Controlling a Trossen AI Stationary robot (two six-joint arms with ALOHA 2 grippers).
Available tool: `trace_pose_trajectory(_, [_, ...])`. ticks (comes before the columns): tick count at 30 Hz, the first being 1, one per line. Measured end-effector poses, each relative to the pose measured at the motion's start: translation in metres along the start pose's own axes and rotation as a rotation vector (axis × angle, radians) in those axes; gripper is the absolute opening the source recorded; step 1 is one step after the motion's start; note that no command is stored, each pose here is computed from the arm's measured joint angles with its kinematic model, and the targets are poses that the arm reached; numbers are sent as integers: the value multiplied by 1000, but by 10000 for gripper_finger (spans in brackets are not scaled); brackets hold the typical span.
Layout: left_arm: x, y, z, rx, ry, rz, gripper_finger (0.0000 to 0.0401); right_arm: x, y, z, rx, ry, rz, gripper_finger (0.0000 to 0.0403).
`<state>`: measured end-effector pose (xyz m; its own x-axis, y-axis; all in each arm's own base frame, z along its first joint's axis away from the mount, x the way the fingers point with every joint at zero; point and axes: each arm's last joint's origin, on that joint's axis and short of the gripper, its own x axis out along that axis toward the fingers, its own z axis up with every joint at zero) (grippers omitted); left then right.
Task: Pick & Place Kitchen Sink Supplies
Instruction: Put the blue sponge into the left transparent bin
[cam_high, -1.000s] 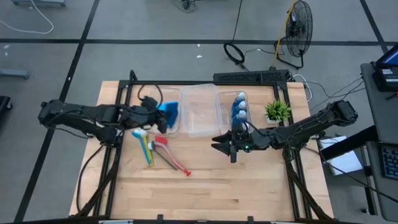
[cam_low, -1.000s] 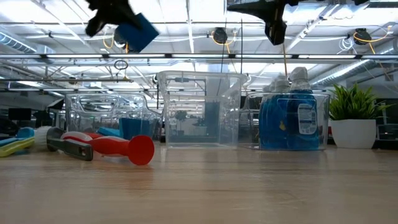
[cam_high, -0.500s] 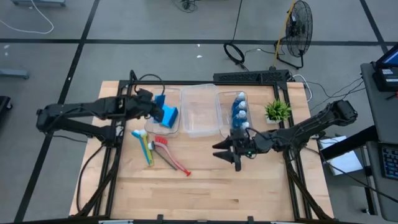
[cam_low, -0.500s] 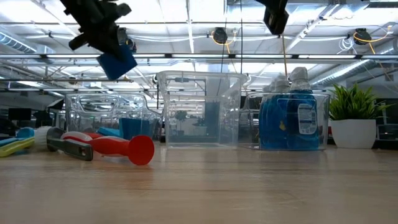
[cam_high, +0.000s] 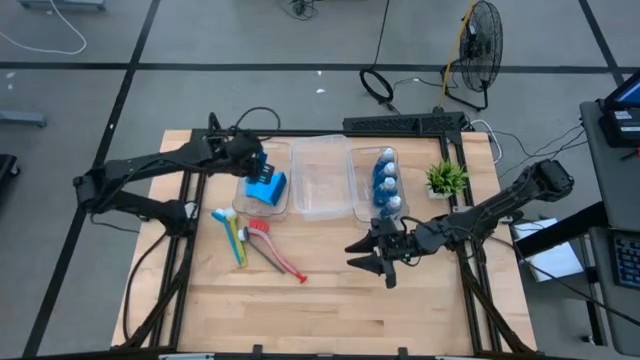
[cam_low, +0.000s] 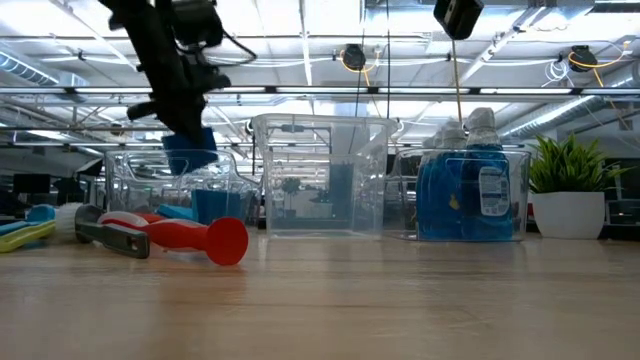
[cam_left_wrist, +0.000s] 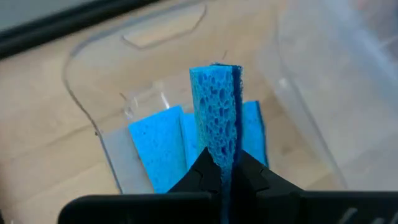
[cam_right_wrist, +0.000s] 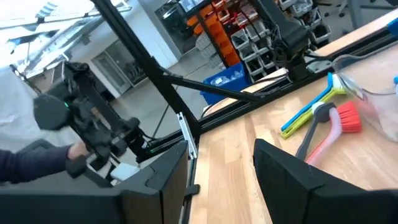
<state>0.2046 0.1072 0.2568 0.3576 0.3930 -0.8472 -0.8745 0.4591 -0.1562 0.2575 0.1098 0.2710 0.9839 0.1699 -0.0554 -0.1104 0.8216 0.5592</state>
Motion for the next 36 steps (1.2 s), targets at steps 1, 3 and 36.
trace_pose_trajectory(1, [5, 0, 1, 5, 23, 0, 7, 0, 1, 0, 13, 1, 2, 168])
trace_pose_trajectory(3, [15, 1, 3, 13, 66, -7, 7, 0, 1, -1, 30, 1, 3, 169])
trace_pose_trajectory(36, [80, 34, -24, -111, 124, -226, 93, -1, 4, -3, 33, 8, 14, 165])
